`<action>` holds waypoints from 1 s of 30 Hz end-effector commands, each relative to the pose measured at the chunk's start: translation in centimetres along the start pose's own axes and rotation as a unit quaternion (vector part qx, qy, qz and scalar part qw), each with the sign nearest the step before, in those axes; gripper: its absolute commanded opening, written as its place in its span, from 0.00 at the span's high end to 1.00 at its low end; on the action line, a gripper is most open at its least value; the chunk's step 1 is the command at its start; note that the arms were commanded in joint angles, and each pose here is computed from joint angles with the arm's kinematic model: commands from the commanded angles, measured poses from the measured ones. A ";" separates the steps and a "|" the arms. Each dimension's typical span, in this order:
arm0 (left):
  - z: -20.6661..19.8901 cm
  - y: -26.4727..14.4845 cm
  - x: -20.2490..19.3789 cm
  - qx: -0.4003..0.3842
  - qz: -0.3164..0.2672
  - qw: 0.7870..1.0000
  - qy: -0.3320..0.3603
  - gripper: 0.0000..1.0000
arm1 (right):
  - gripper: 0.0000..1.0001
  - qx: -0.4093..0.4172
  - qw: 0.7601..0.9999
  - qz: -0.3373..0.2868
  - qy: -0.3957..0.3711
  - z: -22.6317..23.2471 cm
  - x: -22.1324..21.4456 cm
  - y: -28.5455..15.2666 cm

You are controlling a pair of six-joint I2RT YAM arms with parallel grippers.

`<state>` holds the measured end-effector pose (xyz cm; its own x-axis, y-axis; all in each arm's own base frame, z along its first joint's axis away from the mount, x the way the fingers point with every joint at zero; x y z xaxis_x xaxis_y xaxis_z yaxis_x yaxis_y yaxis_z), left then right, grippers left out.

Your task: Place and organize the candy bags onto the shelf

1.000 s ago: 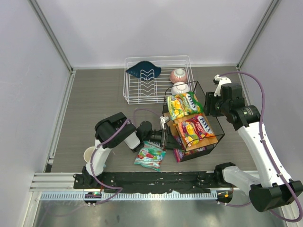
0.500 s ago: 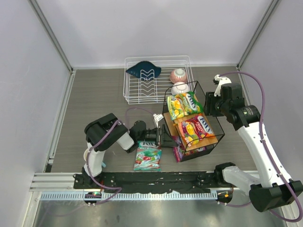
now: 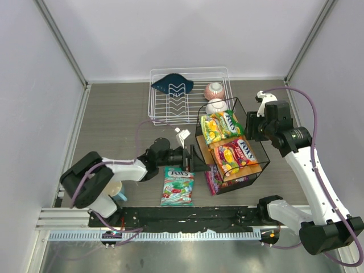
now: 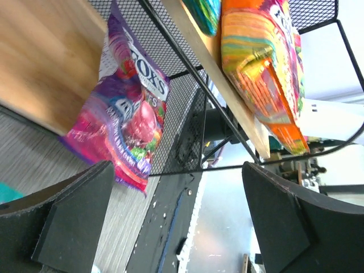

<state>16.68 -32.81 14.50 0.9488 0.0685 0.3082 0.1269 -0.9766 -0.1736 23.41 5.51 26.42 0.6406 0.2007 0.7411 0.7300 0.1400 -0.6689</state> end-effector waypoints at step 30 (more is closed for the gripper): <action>8.0 -14.3 -5.2 0.360 -0.151 0.919 -0.053 0.02 | 0.47 0.025 0.999 -0.024 0.002 0.6 0.6 0.4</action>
<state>12.13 -17.94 8.96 0.8594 0.3566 0.3665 0.5104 -0.5553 -0.6565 23.44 6.15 26.00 0.6375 0.2000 0.7440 0.7202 0.1883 -0.6677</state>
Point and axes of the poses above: each gripper's point midway between its finger pads, its own y axis out along the fingers, its own z axis along the line the jaws close on, x = y × z, the point moved 5 cm from there along -y, back along the fingers, and after that the axes turned 11 degrees about -y, right-handed, at the moved point
